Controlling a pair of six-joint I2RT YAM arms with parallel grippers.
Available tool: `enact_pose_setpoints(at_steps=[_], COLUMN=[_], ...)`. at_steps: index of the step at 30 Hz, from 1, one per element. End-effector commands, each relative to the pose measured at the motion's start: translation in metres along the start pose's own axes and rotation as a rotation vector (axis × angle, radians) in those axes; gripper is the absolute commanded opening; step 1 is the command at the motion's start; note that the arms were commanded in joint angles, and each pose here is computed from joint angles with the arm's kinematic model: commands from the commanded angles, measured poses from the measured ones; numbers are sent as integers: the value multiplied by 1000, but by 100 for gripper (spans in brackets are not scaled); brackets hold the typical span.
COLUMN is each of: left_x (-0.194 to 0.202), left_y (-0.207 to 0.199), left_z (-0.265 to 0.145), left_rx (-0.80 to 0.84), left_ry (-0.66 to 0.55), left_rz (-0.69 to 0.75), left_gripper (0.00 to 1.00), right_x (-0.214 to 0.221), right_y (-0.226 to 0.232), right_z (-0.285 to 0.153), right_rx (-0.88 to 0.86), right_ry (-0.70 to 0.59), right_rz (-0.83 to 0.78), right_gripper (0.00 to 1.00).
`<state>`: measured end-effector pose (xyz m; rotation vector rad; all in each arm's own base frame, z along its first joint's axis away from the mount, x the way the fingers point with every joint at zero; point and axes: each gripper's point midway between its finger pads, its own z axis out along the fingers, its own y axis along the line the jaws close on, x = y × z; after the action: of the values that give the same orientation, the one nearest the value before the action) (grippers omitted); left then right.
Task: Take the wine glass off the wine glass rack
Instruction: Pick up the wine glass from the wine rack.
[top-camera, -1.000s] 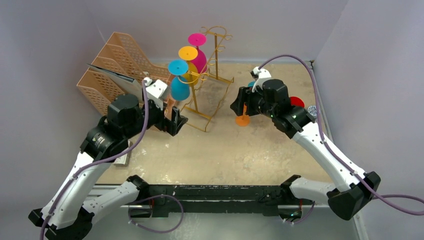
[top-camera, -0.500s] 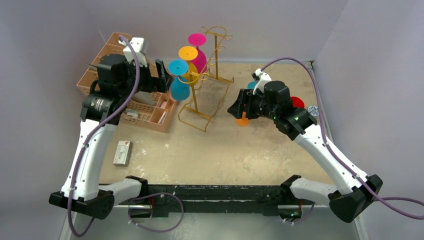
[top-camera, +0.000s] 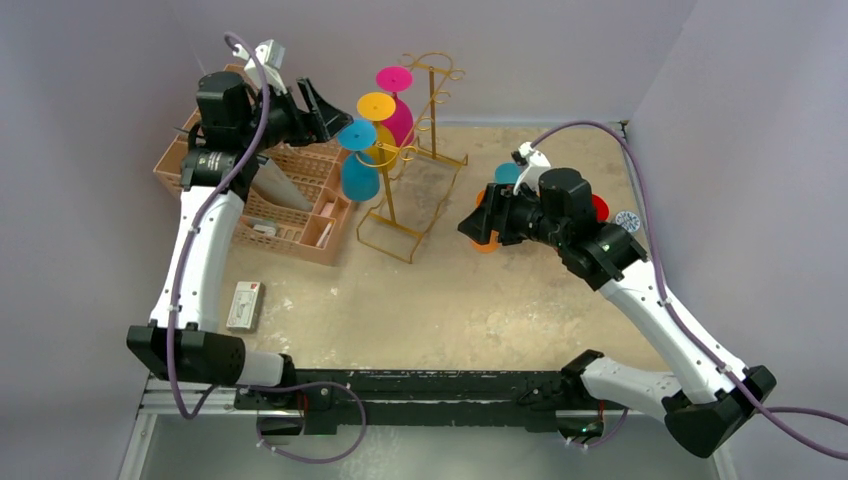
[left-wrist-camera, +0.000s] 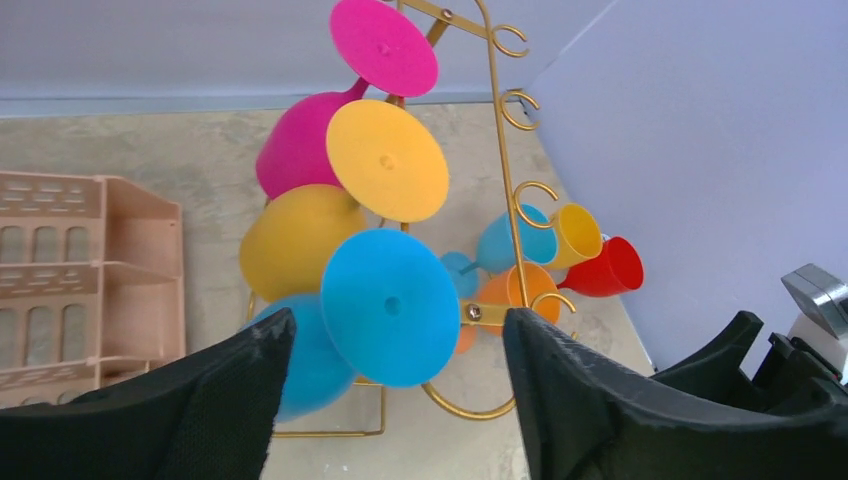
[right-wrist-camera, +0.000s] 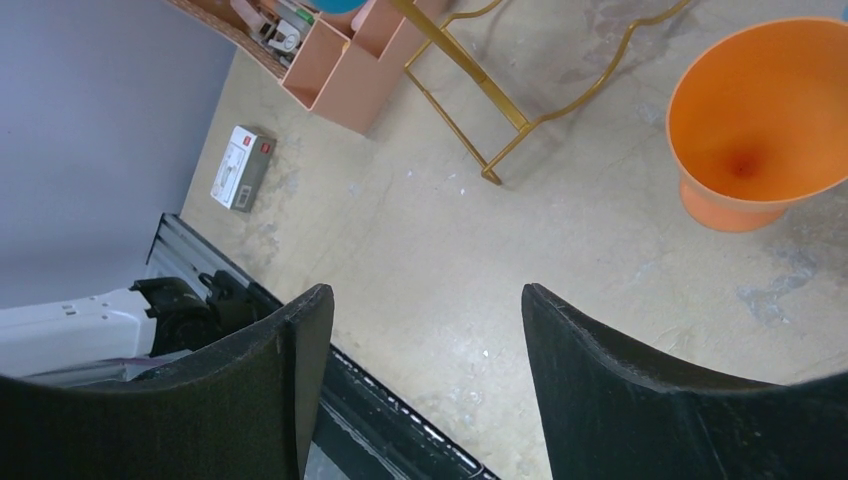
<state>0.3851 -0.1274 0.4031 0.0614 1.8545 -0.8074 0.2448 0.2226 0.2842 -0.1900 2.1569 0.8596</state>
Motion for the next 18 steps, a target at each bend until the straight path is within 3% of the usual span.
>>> enact_pose_setpoints(at_steps=[1,3,18], left_x=[-13,-11,14], left_y=[-12,-6,9], left_z=[13,18,34], left_rx=[114,102,129], left_ry=[-17,-9,73], left_rz=[-43,-50,-80], left_gripper=[67,63,58], right_x=[4,5,9], right_y=[-1,-3,-7], right_z=[-6,-7,-4], right_rx=[11,22,36], right_ry=[9,18,29], right_rz=[16,19,31], right_gripper=[72,72,72])
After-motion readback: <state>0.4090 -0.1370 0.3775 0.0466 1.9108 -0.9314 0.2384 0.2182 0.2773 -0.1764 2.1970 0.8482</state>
